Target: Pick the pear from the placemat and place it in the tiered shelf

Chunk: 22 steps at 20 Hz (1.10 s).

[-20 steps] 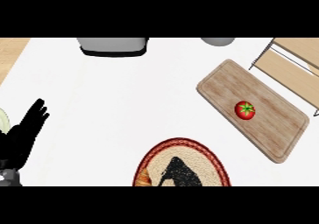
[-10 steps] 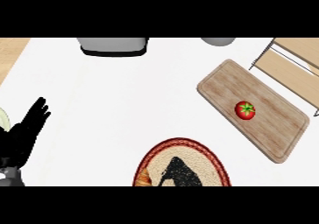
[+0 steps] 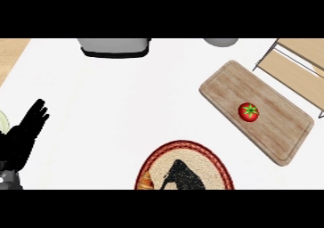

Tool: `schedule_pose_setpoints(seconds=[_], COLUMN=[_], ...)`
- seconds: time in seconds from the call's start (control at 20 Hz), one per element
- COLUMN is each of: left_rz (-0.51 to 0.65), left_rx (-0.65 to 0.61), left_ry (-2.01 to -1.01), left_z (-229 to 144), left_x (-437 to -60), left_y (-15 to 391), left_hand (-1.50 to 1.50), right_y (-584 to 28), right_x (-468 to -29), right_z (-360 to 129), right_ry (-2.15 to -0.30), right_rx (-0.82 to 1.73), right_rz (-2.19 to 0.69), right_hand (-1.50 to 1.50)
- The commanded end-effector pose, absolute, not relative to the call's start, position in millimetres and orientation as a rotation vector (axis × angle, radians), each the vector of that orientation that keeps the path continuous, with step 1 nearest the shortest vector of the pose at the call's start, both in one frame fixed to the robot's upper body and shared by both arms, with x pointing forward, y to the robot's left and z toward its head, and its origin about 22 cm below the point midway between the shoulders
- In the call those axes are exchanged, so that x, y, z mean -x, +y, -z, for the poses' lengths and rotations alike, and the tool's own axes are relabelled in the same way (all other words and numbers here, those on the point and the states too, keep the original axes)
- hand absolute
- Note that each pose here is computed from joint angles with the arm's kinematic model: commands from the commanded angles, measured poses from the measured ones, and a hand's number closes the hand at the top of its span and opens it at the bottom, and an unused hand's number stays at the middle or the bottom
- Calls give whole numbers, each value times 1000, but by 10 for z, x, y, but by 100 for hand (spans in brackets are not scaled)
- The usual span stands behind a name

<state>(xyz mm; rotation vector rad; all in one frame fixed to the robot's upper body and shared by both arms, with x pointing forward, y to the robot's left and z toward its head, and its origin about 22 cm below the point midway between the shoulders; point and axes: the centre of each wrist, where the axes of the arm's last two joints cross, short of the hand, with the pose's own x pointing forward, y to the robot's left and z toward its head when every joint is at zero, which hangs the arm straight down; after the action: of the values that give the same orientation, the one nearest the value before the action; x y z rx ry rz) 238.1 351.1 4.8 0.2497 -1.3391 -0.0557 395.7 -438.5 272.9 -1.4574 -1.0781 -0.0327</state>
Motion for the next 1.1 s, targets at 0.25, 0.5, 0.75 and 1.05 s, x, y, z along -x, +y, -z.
schedule_pose_setpoints(seconds=[0.25,0.5,0.75,1.05], left_rz=[43,42,16,-10], left_rx=[-254,-274,-263,-304], left_ry=[-1311,-1315,-1318,-1310], left_z=[42,29,-2,26], left_x=[-2282,-2321,-2198,-2141], left_y=[3542,3476,3561,3713], left_hand=[0,0,0,0], right_y=[-4565,-4658,-4704,-4943], right_x=[-3746,-3476,-2996,-2085], right_z=[-3032,-3298,-3555,-4122], right_ry=[-1258,-1385,-1431,-1370], right_rx=[1224,1193,1196,1269], right_rz=[247,386,446,530], right_hand=[-150,-150,-150,-150])
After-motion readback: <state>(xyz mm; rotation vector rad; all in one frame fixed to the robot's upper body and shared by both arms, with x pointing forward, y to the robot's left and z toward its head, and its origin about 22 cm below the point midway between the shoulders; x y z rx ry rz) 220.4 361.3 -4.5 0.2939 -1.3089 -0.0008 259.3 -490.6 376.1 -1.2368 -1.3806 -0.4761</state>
